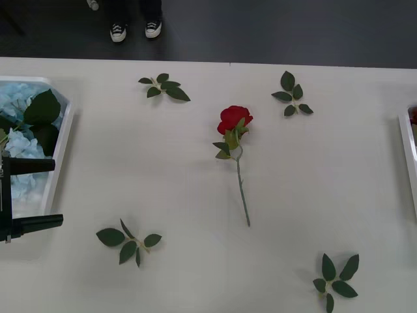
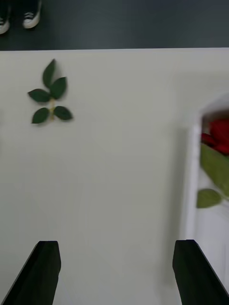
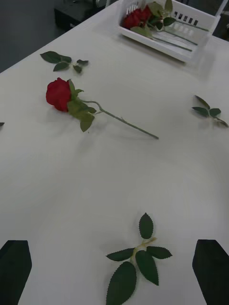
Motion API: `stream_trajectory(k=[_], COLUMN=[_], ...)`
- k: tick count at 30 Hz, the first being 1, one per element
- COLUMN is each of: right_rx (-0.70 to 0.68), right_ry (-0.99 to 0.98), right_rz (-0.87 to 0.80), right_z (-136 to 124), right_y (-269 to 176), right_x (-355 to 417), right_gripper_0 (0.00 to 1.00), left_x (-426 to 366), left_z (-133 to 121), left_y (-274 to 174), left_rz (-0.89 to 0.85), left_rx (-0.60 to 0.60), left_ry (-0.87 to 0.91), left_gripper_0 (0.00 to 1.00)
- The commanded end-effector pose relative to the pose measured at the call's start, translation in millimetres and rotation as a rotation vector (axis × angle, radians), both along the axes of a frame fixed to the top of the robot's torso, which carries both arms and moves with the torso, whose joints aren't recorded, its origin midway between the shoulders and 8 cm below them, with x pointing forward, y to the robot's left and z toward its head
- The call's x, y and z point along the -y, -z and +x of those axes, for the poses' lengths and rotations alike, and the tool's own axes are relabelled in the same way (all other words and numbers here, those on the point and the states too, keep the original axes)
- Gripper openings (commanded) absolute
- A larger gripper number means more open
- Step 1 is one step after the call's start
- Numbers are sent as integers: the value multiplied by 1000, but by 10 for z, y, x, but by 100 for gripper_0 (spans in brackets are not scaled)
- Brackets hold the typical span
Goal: Put the red flowers into the right box and the blue flowers into the left box
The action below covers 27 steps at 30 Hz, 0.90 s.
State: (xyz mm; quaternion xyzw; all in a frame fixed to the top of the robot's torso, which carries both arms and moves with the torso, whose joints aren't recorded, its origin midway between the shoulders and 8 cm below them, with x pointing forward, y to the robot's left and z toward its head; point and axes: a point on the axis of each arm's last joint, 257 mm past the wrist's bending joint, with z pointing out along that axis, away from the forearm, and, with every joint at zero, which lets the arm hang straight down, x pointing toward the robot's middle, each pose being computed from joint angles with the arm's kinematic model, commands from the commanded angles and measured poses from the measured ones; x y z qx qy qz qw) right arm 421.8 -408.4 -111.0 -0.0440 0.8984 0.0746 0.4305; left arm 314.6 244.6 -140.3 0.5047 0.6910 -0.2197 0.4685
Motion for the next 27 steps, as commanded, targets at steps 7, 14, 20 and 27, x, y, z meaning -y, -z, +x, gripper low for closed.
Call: stream_trajectory(k=[7, 14, 20, 27], right_rx=[13, 88, 96, 7], right_ry=[-405, -424, -305, -216], right_rz=[-66, 44, 52, 105], right_z=[491, 928, 1196, 1157], right_y=[371, 403, 598, 933], right_x=[-1838, -2683, -2960, -3244], right_gripper_0=[69, 69, 69, 69], left_x=[32, 32, 32, 32], left_z=[41, 41, 41, 41], left_y=[-118, -118, -118, -118], left_rz=[26, 26, 26, 26], left_rx=[73, 73, 73, 73], left_ry=[22, 22, 22, 22], left_gripper_0=[100, 100, 100, 100])
